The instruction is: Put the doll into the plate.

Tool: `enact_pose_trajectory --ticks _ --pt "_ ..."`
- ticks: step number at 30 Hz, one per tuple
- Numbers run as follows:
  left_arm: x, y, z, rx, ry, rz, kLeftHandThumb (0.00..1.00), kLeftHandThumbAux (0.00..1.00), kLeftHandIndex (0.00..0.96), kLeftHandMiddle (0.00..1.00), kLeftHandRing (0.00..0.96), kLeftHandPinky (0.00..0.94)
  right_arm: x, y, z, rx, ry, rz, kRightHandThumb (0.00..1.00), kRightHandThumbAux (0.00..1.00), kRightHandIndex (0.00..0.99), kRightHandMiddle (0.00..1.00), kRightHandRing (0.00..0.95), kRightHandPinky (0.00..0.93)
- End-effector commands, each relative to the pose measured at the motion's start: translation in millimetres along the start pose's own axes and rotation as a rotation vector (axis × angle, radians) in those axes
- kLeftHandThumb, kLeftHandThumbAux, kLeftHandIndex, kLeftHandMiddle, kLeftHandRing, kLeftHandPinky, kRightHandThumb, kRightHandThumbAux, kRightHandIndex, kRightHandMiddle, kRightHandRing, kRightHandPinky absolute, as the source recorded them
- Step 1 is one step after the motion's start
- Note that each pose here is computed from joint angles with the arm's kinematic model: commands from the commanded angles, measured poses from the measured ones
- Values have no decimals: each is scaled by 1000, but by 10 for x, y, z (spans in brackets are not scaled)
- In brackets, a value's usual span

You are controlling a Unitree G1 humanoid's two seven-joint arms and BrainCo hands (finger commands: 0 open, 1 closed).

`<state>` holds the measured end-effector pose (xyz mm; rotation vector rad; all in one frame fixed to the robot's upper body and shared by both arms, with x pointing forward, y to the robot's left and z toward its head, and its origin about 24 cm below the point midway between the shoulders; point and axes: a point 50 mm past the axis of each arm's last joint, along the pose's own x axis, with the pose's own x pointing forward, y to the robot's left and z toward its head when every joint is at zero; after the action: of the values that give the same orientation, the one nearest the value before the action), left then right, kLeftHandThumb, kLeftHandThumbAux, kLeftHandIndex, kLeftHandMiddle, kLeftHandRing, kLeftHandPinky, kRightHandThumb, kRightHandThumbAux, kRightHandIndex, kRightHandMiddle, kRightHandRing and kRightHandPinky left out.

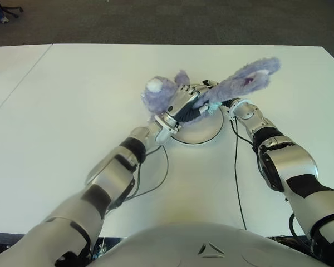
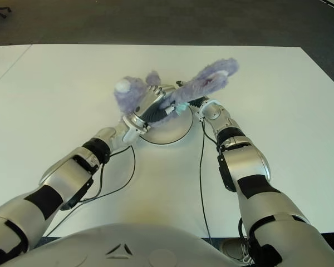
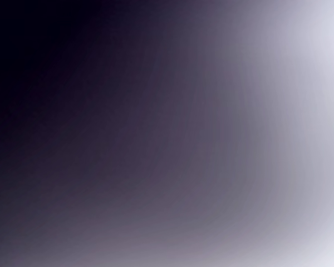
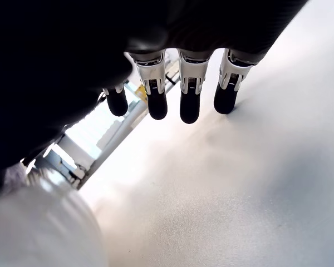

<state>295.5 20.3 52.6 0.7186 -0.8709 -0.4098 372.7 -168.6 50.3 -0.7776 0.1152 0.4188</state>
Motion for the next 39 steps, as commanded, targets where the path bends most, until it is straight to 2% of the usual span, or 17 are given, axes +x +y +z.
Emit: enact_pose_trajectory --ticks 1,4,9,12,13,14,15,17,18,20,23,28,31,33,36,38,39 --pt "-266 -119 136 -109 -25 -25 693 697 417 661 691 749 -35 243 -139 7 65 88 61 512 27 88 86 84" --pt "-335 -78 162 -120 -36 -12 693 697 415 645 676 704 -34 238 -140 15 67 86 73 516 29 89 87 84" --pt "-441 -39 202 -116 -35 -6 690 697 411 603 657 709 -33 225 -137 14 66 83 79 517 31 89 85 78" --pt "-514 -28 260 -113 -30 -12 686 700 407 539 613 682 -31 215 -133 -1 66 81 71 516 28 88 83 70" --pt "-518 -25 275 -113 -29 -14 513 527 242 493 592 681 -31 213 -131 -4 65 81 71 516 27 90 83 65" --pt "-524 -22 296 -116 -28 -17 483 498 214 485 589 681 -31 213 -130 -8 63 82 70 516 27 90 83 64" --pt "-529 -18 312 -117 -26 -20 448 473 158 419 572 680 -32 212 -129 -11 62 83 73 515 27 89 82 57" --pt "-556 -14 351 -128 -20 -34 437 466 141 400 566 680 -31 214 -126 -14 61 86 74 514 27 89 81 55" --pt "-573 -13 372 -134 -17 -43 399 464 55 278 489 590 -31 215 -125 -14 60 87 94 509 29 83 74 42" --pt "-606 -5 423 -150 -12 -56 386 464 27 239 464 561 -28 218 -121 -14 60 92 101 507 29 81 72 38" --pt "-632 28 512 -171 -11 -66 302 494 0 182 374 442 -21 224 -113 -11 63 96 132 493 32 65 52 21" --pt "-622 73 587 -191 0 -99 228 492 0 141 317 379 -12 231 -105 -14 69 98 142 492 33 50 37 0" --pt "-629 80 605 -196 8 -120 149 481 0 125 251 257 -6 244 -102 -17 74 101 146 493 30 44 31 0" --pt "-632 81 611 -196 10 -134 123 474 0 117 219 216 -5 248 -103 -19 77 103 147 492 27 40 27 0" --pt "-638 104 596 -187 6 -155 110 463 0 100 169 149 1 259 -99 -22 82 109 148 491 21 30 18 0" --pt "-628 118 570 -178 5 -163 110 460 0 92 150 83 4 264 -95 -23 83 111 146 491 18 26 13 0" --pt "-621 121 557 -174 6 -167 112 456 0 83 137 20 5 266 -94 -24 84 112 148 493 18 24 9 0"
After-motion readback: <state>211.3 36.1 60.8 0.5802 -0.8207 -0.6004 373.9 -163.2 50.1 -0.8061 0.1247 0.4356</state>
